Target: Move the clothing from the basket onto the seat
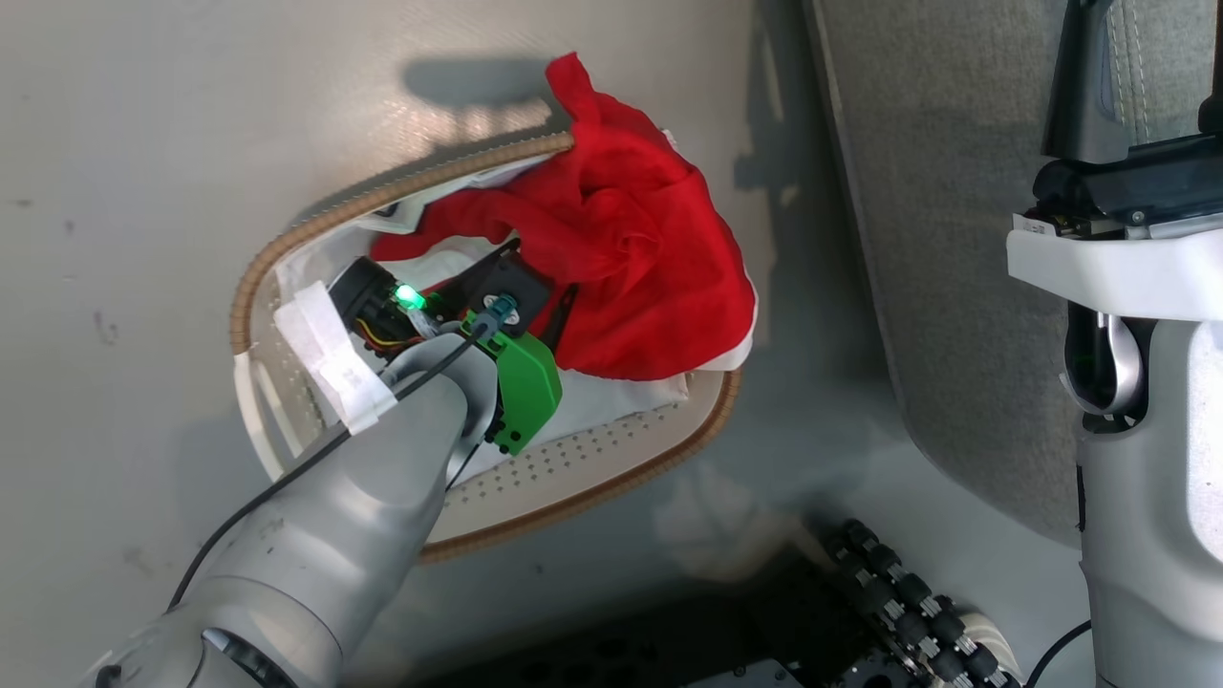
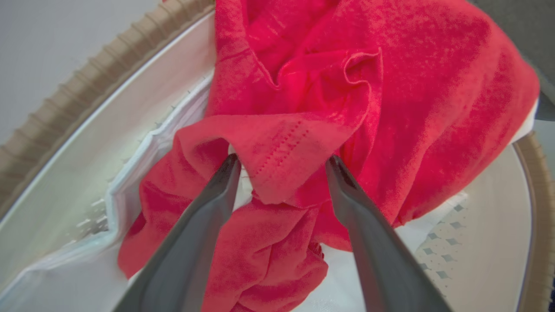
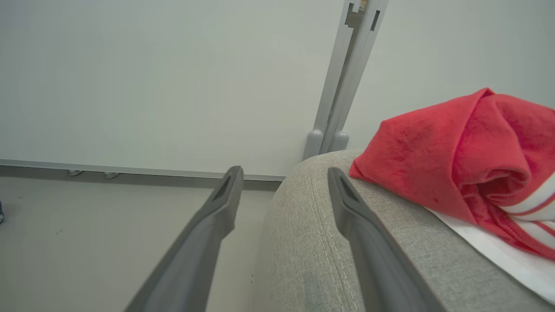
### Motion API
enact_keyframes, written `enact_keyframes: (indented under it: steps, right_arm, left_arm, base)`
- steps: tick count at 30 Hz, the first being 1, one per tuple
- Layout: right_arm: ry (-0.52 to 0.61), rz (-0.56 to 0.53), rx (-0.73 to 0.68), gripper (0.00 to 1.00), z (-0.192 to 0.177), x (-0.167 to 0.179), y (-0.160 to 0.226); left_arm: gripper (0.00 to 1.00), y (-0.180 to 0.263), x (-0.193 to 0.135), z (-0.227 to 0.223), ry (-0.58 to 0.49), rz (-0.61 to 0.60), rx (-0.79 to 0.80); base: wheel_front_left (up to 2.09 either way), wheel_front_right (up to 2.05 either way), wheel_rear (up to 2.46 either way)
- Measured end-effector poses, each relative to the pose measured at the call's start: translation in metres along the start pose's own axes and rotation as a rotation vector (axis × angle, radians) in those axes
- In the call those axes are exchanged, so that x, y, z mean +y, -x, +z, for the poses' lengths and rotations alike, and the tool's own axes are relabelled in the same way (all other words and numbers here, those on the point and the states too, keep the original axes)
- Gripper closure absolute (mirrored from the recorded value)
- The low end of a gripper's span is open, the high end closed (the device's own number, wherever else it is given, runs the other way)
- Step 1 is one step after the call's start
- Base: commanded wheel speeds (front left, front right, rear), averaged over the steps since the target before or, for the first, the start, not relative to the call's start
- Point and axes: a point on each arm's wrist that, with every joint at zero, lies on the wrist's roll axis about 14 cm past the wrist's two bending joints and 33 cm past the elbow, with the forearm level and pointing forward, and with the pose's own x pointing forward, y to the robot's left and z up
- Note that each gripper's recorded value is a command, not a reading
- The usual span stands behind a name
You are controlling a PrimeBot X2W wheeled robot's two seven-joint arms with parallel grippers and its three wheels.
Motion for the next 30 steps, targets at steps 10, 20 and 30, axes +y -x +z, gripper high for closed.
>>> enact_keyframes:
  steps: [10, 20, 30]
  right_arm:
    - [0.019, -0.021, 0.041, 0.00, -0.016, -0.011, 0.006]
    - [0.007, -0.015, 0.045, 0.00, -0.016, -0.009, 0.007]
    - [-0.002, -0.012, 0.050, 0.00, -0.020, -0.005, 0.006]
  left_arm:
    - [0.00, -0.025, 0.000, 0.009, 0.060, -0.025, -0.032]
    - [1.00, -0.030, 0.006, 0.008, 0.049, -0.011, 0.007]
    - [1.00, -0.024, 0.009, 0.018, 0.048, -0.001, -0.053]
  base:
    - [0.00, 0.00, 0.00]
    - [0.00, 0.00, 0.00]
    - [0.00, 0.00, 0.00]
